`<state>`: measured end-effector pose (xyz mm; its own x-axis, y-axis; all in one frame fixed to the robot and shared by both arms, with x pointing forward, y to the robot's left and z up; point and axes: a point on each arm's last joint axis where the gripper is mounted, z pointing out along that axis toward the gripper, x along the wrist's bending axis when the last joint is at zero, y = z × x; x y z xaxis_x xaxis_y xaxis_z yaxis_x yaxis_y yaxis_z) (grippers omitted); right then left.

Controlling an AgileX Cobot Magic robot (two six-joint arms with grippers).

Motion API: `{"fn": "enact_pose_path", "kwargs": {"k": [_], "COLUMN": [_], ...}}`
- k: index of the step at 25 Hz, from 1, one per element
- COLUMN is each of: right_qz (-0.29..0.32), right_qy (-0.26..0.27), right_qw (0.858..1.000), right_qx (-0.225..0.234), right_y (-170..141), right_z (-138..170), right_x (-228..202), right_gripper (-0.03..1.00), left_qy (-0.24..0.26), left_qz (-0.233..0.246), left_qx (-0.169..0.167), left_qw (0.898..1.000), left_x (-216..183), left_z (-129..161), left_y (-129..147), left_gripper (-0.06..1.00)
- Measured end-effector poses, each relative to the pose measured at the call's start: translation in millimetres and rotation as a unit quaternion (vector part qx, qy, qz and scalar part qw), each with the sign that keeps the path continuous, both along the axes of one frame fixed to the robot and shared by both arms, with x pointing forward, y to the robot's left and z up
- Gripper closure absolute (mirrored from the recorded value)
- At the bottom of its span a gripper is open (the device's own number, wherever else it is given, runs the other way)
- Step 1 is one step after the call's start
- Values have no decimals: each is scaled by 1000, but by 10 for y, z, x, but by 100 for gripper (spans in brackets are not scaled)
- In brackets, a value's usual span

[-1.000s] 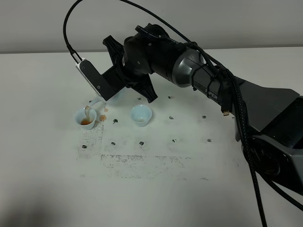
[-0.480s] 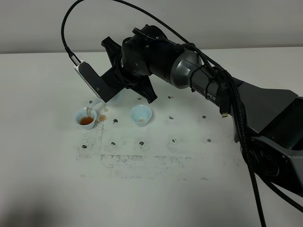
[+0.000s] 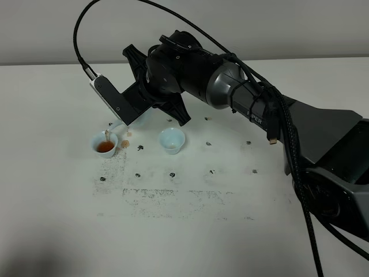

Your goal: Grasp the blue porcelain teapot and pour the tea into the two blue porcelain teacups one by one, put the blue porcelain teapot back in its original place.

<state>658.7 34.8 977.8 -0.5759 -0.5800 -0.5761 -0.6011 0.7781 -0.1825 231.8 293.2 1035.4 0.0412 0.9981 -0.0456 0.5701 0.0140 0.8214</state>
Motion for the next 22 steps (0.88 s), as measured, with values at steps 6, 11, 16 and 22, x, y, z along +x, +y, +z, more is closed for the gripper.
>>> {"fn": "enact_pose_path", "kwargs": {"k": [6,11,16,22], "right_qz": [0,0,-1,-1], "right_qy": [-2,-6,-4,-4], "right_qw": [1000,1000,1000,1000], "right_qx": [0,4,2,2], "right_y": [0,-6,-10,-10], "right_z": [35,92,94,94], "right_x": [-11,-19,-22,-22], "right_gripper": [93,93,93,93], "left_qy": [0,0,0,0], "left_qz": [0,0,0,0], "left_qx": [0,0,0,0], "left_qw": [1000,1000,1000,1000], "left_x": [0,0,0,0], "left_z": [0,0,0,0], "left_y": [0,0,0,0], "left_gripper": [28,28,28,28]}}
